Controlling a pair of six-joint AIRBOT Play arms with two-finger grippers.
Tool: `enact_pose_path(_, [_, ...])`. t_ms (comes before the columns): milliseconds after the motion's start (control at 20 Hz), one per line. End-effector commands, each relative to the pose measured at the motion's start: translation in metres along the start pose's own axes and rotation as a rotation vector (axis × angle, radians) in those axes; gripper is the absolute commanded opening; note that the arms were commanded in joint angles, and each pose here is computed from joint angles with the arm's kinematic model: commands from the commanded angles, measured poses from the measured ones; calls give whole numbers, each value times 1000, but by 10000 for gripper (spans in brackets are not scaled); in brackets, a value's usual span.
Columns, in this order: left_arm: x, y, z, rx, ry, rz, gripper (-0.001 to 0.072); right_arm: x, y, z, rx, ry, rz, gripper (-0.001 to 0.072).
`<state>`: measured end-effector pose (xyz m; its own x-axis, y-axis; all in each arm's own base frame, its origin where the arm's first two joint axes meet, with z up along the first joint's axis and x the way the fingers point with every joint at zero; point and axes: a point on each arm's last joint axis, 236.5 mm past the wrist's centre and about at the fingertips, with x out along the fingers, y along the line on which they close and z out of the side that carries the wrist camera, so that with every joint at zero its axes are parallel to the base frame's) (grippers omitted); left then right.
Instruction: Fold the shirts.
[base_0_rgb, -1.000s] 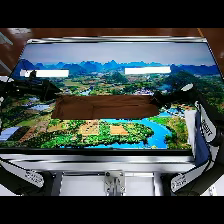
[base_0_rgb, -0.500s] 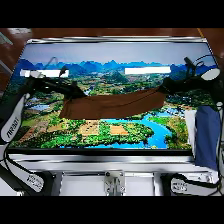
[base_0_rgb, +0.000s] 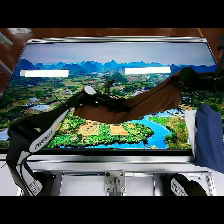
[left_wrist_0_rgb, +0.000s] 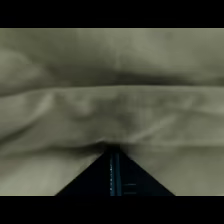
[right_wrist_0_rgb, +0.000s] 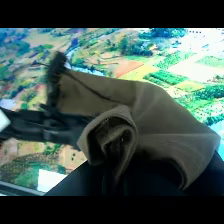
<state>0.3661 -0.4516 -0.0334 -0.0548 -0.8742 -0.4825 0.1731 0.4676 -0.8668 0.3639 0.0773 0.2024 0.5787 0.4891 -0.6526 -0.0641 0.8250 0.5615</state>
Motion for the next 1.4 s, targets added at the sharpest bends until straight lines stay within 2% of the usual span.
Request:
enact_pose_path(0, [50, -21, -29, -90, 32, -90, 36, -19, 12, -9, 23, -8, 0, 73])
enact_pose_path(150, [27, -21, 5, -69, -52, -128, 34, -19, 6, -10, 25, -7, -22, 74])
enact_pose_path(300, [-57, -9, 68, 7, -209, -72, 33, 3, 0, -13, -31, 35, -64, 73])
enact_pose_path(550, [-271, 14, 141, 74, -529, 88, 33, 108, 78, -20, -141, 57, 124, 73])
enact_pose_path(800, [-430, 22, 129, 81, -722, 177, 34, 215, 137, -61, -110, 79, 235, 73])
enact_pose_path(1000, [-472, 28, 110, 76, -749, 221, 35, 273, 165, -113, -30, 163, 294, 74])
enact_pose_path(1250, [-460, 26, 106, 88, -707, 226, 35, 315, 179, -151, 86, 251, 323, 76])
enact_pose_path(1300, [-455, 25, 106, 92, -699, 224, 35, 320, 180, -156, 107, 263, 329, 101])
enact_pose_path(1350, [-450, 23, 106, 97, -689, 223, 35, 325, 179, -159, 107, 263, 332, 241])
